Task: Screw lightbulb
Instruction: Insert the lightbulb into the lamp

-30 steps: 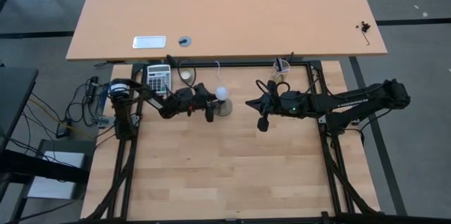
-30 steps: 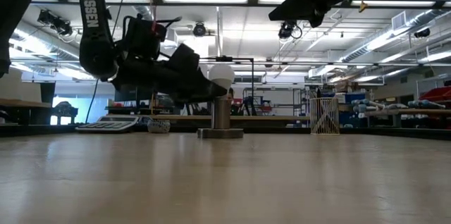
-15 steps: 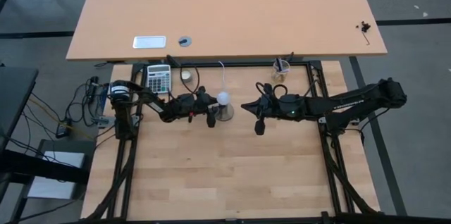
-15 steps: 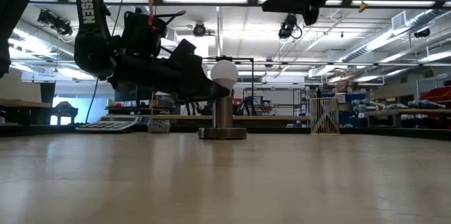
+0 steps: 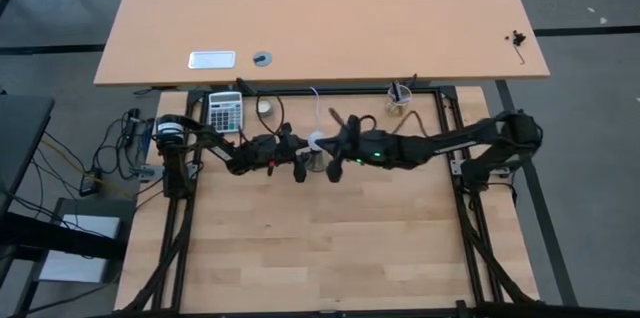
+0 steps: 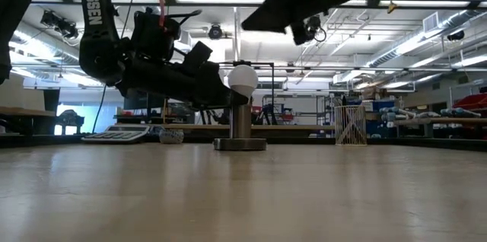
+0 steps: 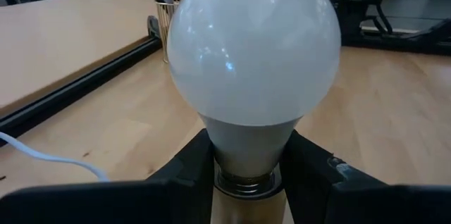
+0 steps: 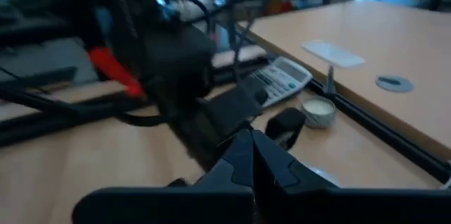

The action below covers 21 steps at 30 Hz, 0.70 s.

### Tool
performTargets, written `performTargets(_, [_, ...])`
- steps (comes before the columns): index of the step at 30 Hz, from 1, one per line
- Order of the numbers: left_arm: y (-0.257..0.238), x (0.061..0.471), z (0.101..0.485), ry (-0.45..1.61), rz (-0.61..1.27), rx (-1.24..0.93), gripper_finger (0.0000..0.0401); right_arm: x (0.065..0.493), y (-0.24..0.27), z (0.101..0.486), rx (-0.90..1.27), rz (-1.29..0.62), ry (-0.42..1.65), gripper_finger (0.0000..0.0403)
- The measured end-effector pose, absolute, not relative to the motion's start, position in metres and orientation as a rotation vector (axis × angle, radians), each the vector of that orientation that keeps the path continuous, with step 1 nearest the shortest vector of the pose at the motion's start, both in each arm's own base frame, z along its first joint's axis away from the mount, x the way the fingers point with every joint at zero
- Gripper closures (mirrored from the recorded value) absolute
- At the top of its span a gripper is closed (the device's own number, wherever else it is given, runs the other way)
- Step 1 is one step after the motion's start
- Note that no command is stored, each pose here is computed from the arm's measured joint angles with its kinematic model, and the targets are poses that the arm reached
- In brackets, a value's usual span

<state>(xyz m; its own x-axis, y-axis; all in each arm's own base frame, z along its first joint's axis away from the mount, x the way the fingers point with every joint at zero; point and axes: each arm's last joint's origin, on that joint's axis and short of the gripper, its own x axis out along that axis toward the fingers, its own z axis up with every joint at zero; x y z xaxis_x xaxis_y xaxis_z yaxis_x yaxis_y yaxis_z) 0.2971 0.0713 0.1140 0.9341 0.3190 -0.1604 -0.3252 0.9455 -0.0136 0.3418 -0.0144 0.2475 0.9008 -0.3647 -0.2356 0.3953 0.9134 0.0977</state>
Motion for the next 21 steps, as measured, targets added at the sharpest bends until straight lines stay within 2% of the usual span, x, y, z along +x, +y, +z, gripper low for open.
performTargets(7, [0.071,0.297,0.114,0.159,0.331,-0.039,0.0275,0.368,-0.028,0.23,0.148,-0.536,0.389,0.04])
performTargets(13, [0.071,0.297,0.113,0.163,0.331,-0.039,0.0275,0.372,-0.031,0.225,0.124,-0.646,0.382,0.04])
performTargets(21, [0.071,0.297,0.113,0.163,0.331,-0.038,0.0275,0.372,-0.036,0.223,0.205,-0.595,0.389,0.0401])
